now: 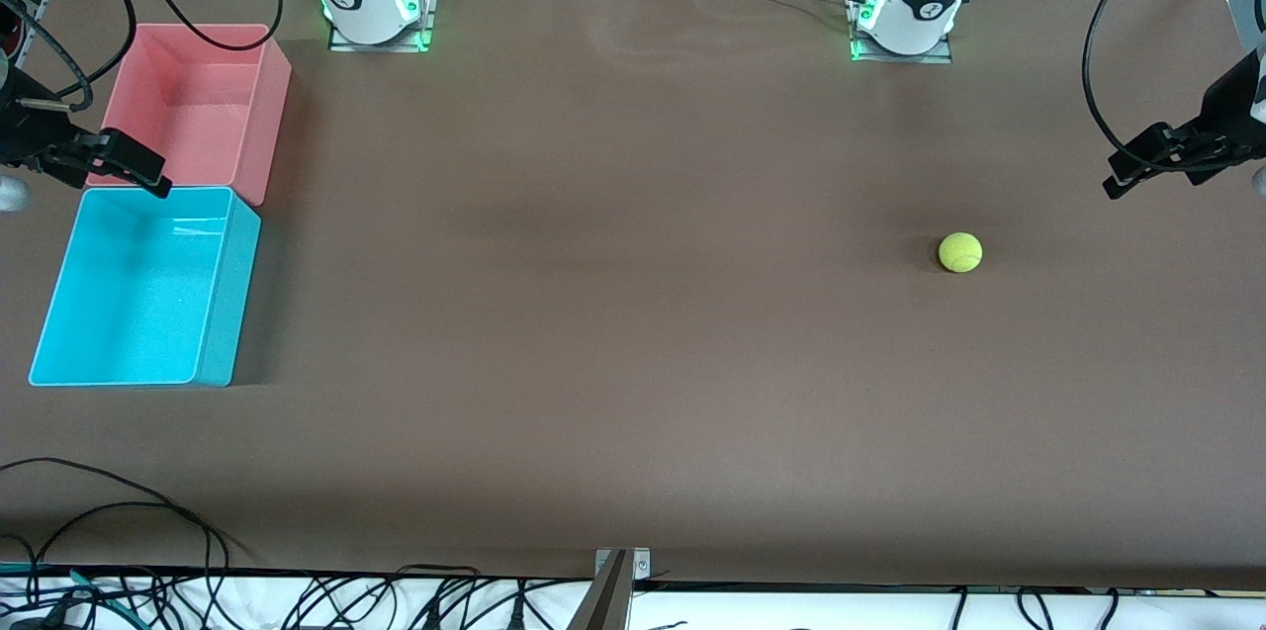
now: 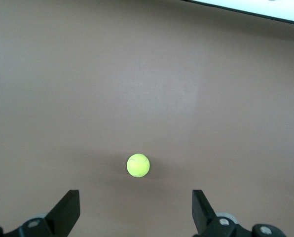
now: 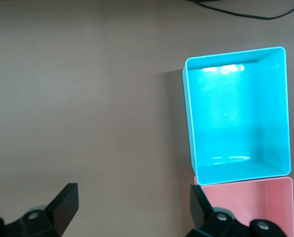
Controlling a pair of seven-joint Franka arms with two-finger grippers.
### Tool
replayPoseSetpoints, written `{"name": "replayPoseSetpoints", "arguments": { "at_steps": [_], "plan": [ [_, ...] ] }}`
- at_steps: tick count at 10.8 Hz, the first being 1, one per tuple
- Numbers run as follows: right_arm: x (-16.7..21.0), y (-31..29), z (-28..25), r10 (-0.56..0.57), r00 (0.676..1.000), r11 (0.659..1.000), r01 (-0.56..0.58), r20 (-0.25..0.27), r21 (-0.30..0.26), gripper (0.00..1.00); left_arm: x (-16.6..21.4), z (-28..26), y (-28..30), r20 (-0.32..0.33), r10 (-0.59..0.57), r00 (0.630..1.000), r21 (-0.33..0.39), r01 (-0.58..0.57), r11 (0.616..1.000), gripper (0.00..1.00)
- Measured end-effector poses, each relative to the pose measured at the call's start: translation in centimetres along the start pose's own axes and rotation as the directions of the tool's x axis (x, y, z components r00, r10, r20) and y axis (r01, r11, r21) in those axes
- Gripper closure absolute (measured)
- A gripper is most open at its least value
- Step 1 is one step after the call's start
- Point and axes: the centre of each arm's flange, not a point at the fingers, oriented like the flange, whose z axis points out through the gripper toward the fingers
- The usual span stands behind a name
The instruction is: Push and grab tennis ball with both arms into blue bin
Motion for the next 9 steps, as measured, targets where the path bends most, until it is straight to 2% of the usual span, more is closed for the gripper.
{"name": "replayPoseSetpoints", "arguments": {
  "at_steps": [5,9],
  "plan": [
    [0.0,0.0,0.0,0.0,1.0,1.0,0.0,0.0,0.0,0.0,-0.3,1.7,-0.2,-0.021,-0.004,1.0,-0.002,0.004,1.0,0.0],
    [0.0,0.0,0.0,0.0,1.0,1.0,0.0,0.0,0.0,0.0,-0.2,4.3,-0.4,-0.004,-0.006,1.0,0.0,0.006,1.0,0.0]
  ]
}}
